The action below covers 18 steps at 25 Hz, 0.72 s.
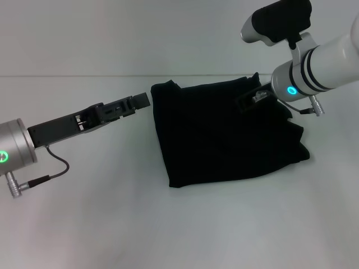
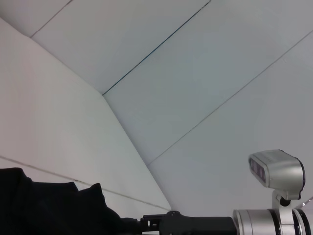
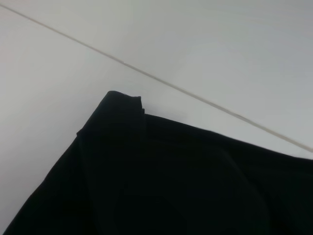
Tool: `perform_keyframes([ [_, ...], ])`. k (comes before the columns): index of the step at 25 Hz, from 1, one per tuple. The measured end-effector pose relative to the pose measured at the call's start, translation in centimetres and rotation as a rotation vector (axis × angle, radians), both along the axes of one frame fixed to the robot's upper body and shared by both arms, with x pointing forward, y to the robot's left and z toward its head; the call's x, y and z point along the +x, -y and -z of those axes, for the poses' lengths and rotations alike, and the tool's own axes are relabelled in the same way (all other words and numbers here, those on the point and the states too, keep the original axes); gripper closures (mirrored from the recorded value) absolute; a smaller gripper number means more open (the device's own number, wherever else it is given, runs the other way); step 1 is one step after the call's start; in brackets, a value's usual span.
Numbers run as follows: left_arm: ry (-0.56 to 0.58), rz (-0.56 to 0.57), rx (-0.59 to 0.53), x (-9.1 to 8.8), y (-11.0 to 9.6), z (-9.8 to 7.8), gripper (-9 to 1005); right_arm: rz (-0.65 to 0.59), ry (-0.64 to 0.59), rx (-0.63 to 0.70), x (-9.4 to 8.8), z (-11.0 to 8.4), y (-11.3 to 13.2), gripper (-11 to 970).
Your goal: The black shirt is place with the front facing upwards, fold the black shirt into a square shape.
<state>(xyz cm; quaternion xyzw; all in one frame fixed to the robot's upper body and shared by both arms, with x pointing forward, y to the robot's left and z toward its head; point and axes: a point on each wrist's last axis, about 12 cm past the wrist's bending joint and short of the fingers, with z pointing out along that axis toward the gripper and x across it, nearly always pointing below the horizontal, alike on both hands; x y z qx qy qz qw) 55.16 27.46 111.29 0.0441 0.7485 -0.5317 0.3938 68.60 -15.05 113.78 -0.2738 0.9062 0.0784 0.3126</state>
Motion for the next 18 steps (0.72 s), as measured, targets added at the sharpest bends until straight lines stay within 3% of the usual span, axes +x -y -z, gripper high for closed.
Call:
perform_keyframes([
  [2, 0.002, 0.000, 0.000, 0.07, 0.05, -0.05, 235, 0.002, 0.006, -0.002, 0.07, -0.06, 0.03, 216],
  [7, 0.003, 0.001, 0.000, 0.13, 0.09, -0.10, 236, 0.006, 0.022, -0.005, 0.21, -0.08, 0.04, 475],
  [18, 0.017, -0.012, -0.025, 0.14, -0.09, -0.36, 239, 0.021, 0.014, -0.029, 0.10, 0.72, 0.54, 480],
])
